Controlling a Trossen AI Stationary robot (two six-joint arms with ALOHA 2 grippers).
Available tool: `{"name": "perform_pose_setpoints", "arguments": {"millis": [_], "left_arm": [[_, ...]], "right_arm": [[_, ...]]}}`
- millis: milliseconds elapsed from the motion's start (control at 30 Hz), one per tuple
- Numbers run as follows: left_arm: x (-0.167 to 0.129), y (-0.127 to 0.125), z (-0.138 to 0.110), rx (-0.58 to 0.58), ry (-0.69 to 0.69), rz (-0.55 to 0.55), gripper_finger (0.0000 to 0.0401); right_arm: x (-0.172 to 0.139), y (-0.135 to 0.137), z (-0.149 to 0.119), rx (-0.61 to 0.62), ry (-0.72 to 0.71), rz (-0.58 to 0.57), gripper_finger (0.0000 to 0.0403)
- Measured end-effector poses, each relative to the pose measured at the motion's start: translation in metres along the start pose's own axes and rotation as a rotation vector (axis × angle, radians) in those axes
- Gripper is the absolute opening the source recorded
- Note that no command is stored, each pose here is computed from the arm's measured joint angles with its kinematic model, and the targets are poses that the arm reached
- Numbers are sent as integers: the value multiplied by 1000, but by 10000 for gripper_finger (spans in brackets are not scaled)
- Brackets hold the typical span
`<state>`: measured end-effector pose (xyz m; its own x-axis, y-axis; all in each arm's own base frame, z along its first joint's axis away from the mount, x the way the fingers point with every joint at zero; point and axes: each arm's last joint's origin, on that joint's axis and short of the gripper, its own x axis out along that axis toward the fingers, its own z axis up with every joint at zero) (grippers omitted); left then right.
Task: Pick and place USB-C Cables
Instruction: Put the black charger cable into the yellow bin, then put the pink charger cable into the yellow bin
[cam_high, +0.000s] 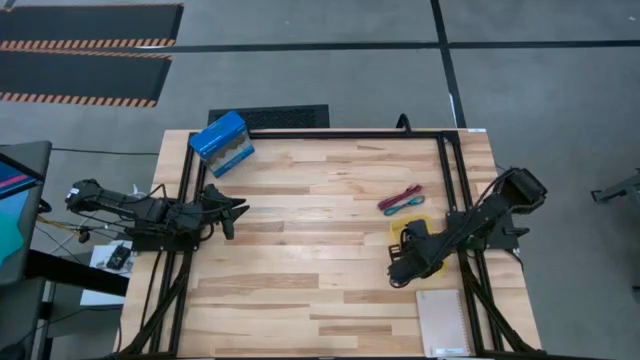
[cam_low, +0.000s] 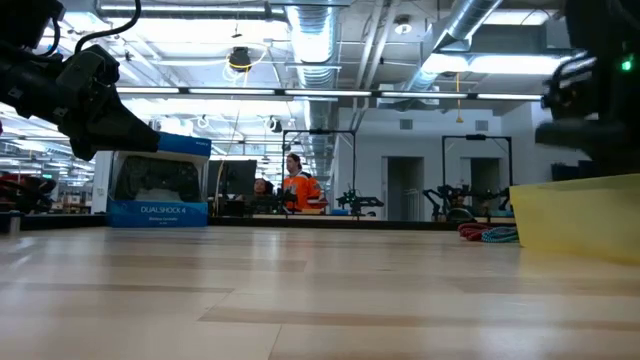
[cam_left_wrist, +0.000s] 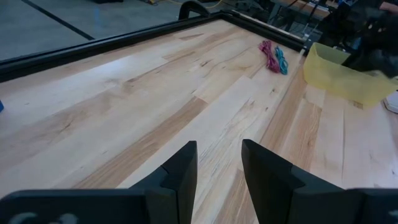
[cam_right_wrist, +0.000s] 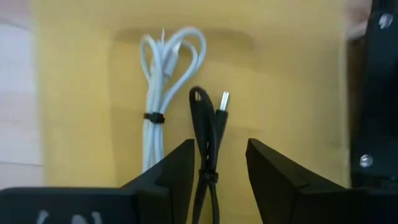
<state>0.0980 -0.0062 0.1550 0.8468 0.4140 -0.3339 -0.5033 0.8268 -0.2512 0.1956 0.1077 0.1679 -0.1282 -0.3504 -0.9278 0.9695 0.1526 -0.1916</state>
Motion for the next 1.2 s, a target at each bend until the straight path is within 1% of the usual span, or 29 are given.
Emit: {"name": "perform_pose_setpoints", "arguments": {"millis": [133, 233, 367, 433, 533, 667, 800, 900, 967, 1033, 1200], "left_arm": [[0, 0, 0, 0, 0, 0, 113], [0, 0, 0, 0, 0, 0, 113], [0, 0, 0, 0, 0, 0, 113], [0, 0, 0, 0, 0, 0, 113], [0, 0, 0, 0, 0, 0, 113], [0, 0, 0, 0, 0, 0, 113], [0, 0, 0, 0, 0, 0, 113], [0, 0, 0, 0, 0, 0, 113], [0, 0, 0, 0, 0, 0, 113], [0, 0, 0, 0, 0, 0, 113], [0, 0, 0, 0, 0, 0, 113]], "right_arm": [[-18, -15, 13, -5, -44, 82, 170], [-31, -25, 28, -48, -89, 151, 166], [-49, -35, 56, -122, -190, 251, 158], [-56, -39, 73, -156, -246, 275, 154], [-58, -43, 98, -271, -291, 256, 153], [-51, -42, 129, -521, -332, 190, 167], [-39, -37, 160, -698, -335, 137, 200], [-28, -34, 178, -816, -320, 120, 229], [-21, -29, 187, -893, -299, 125, 243], [-14, -24, 193, -960, -272, 147, 249], [7, -8, 198, -1092, -188, 190, 246]]}}
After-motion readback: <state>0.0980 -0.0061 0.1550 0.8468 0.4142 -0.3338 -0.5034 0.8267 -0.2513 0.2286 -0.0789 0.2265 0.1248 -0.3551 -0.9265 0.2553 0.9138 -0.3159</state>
